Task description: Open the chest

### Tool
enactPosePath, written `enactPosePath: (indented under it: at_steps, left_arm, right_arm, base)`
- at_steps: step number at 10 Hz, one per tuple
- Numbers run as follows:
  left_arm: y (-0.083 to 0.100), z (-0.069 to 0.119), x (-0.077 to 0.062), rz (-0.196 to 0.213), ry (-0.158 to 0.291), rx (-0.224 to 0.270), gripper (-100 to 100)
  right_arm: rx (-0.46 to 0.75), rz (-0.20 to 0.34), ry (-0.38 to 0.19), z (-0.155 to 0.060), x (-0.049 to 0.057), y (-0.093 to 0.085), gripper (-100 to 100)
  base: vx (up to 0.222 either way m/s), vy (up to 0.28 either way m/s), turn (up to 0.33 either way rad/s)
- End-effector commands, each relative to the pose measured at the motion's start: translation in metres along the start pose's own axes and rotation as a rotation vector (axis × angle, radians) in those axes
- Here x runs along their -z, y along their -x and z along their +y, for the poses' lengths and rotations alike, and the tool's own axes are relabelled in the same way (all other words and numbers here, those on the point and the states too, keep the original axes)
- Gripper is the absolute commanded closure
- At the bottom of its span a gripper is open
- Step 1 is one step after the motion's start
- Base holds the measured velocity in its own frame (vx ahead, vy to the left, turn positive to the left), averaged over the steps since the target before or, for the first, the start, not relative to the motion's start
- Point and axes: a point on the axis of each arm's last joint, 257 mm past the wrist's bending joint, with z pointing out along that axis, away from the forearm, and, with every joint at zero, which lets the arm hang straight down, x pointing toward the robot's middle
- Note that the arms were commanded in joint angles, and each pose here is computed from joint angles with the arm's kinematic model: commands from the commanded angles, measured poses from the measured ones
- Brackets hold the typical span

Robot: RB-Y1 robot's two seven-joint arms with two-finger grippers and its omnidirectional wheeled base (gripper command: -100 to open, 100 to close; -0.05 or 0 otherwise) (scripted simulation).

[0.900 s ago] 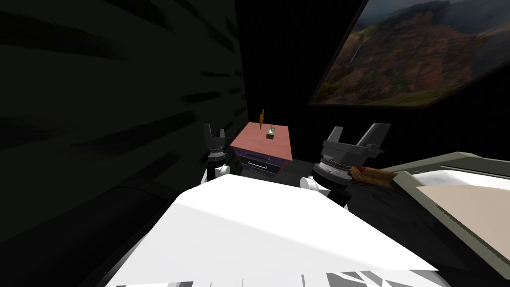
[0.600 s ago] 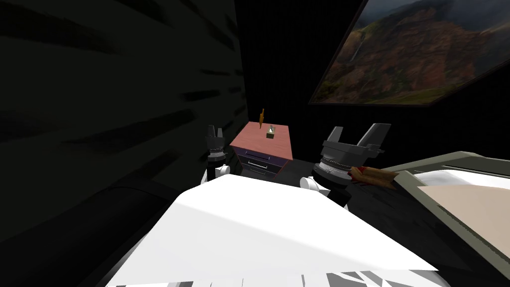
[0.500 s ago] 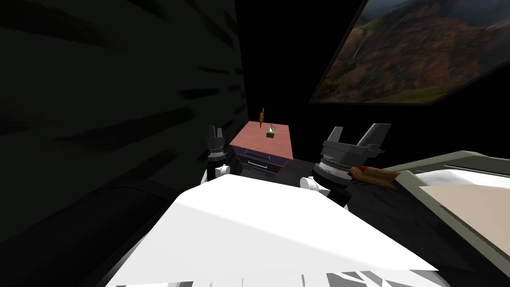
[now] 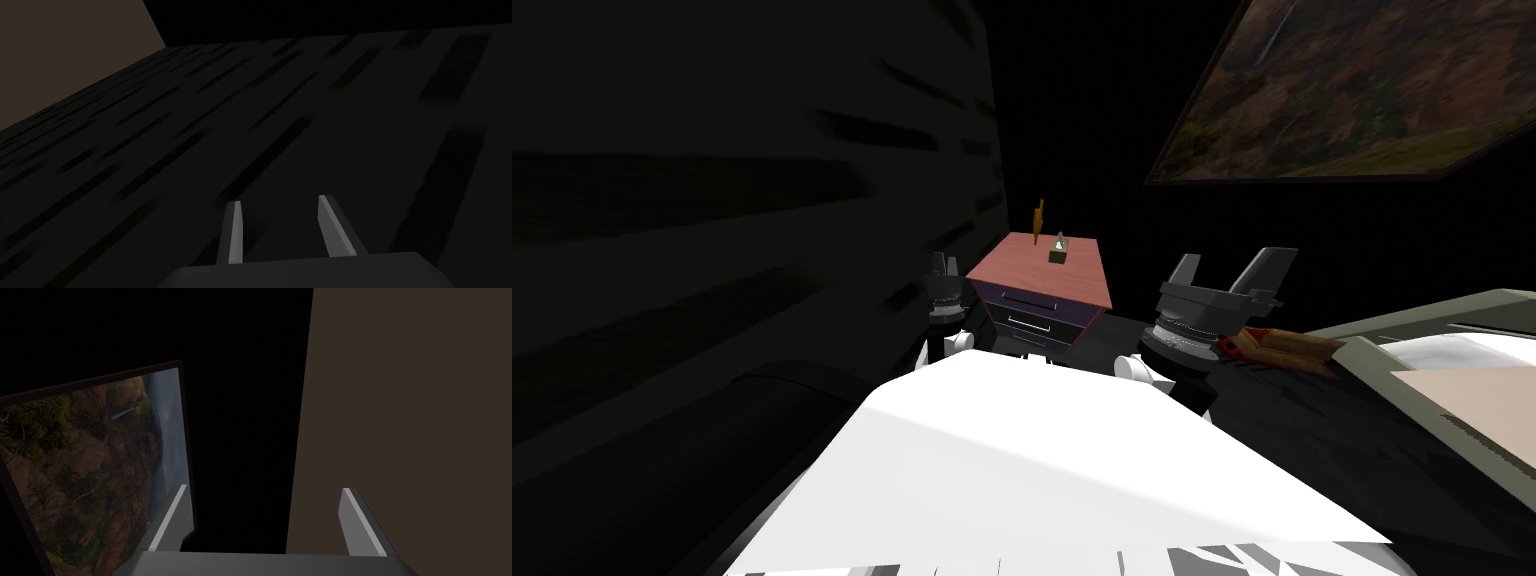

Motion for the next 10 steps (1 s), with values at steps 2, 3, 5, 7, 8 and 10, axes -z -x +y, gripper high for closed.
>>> enactPosePath:
  at_steps: [2, 3, 5, 7, 8, 10]
  left_arm:
    - [-0.004, 0.009, 0.004, 0.038, 0.007, -0.017, -100]
    - [-0.005, 0.014, 0.007, 0.048, 0.010, -0.022, -100]
    - [-0.007, 0.024, 0.013, 0.066, 0.017, -0.034, -100]
    - [-0.008, 0.036, 0.021, 0.082, 0.024, -0.046, -100]
    - [-0.009, 0.042, 0.025, 0.089, 0.027, -0.052, -100]
    - [-0.010, 0.054, 0.035, 0.102, 0.033, -0.065, -100]
  right_arm:
    - [0.000, 0.000, 0.000, 0.000, 0.000, 0.000, 0]
    - [0.000, 0.000, -0.001, 0.000, 0.000, 0.000, 0]
    - [0.000, 0.000, -0.001, 0.000, 0.000, 0.000, 0]
    - [0.000, 0.000, -0.001, 0.000, 0.000, 0.000, 0]
    - [0.000, 0.000, -0.001, 0.000, 0.000, 0.000, 0]
    - [0.000, 0.000, -0.001, 0.000, 0.000, 0.000, 0]
  base:
    - [0.012, -0.001, -0.024]
    - [0.011, 0.001, -0.028]
    - [0.016, 0.002, -0.031]
    - [0.021, 0.002, -0.037]
    - [0.021, 0.003, -0.045]
    - [0.023, 0.001, -0.039]
